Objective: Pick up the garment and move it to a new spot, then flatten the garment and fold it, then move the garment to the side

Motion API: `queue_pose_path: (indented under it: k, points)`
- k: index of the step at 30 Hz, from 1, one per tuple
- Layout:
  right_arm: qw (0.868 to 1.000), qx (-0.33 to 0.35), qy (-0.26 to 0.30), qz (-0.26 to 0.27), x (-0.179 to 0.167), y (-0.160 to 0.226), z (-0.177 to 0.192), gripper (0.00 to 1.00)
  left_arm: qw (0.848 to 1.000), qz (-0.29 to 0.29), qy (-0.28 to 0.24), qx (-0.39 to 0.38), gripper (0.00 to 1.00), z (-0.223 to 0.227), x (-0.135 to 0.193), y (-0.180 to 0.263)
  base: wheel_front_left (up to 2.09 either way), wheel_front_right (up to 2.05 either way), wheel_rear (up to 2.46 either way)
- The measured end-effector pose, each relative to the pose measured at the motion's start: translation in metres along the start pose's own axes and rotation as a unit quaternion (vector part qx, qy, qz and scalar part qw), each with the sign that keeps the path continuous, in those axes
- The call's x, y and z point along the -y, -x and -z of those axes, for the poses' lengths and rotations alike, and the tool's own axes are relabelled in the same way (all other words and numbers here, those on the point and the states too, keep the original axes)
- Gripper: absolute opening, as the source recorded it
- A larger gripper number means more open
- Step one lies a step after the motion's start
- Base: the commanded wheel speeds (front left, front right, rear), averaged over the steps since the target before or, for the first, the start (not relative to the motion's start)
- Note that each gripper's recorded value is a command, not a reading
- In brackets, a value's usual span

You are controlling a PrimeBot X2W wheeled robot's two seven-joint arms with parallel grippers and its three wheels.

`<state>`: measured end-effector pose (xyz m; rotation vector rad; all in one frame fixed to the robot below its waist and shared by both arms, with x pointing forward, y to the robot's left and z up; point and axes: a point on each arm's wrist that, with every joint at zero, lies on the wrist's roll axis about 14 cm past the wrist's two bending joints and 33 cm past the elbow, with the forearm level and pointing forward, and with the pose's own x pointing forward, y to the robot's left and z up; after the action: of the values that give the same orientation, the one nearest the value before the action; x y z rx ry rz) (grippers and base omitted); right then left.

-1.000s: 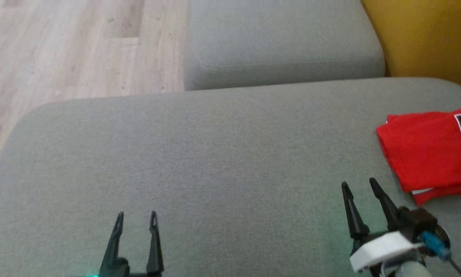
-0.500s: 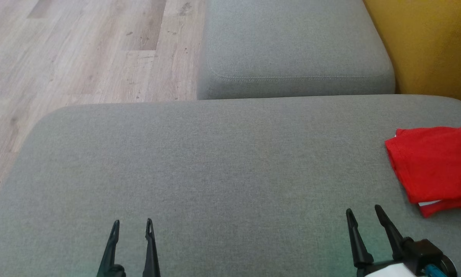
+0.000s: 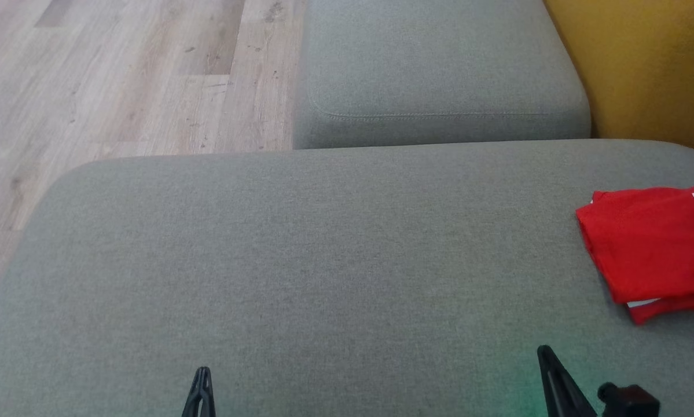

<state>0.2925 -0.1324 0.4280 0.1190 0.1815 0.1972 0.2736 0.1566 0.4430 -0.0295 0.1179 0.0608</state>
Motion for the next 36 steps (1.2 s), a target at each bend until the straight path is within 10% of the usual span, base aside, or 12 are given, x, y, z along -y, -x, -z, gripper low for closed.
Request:
queue_pose_path:
  k: [36]
  points:
    - [0.974,0.017,-0.215,0.061,0.030,-0.017,-0.015,0.00,0.973,-0.016,0.225,-0.053,0.00,0.005,-0.011,-0.027,0.00,0.00,0.00]
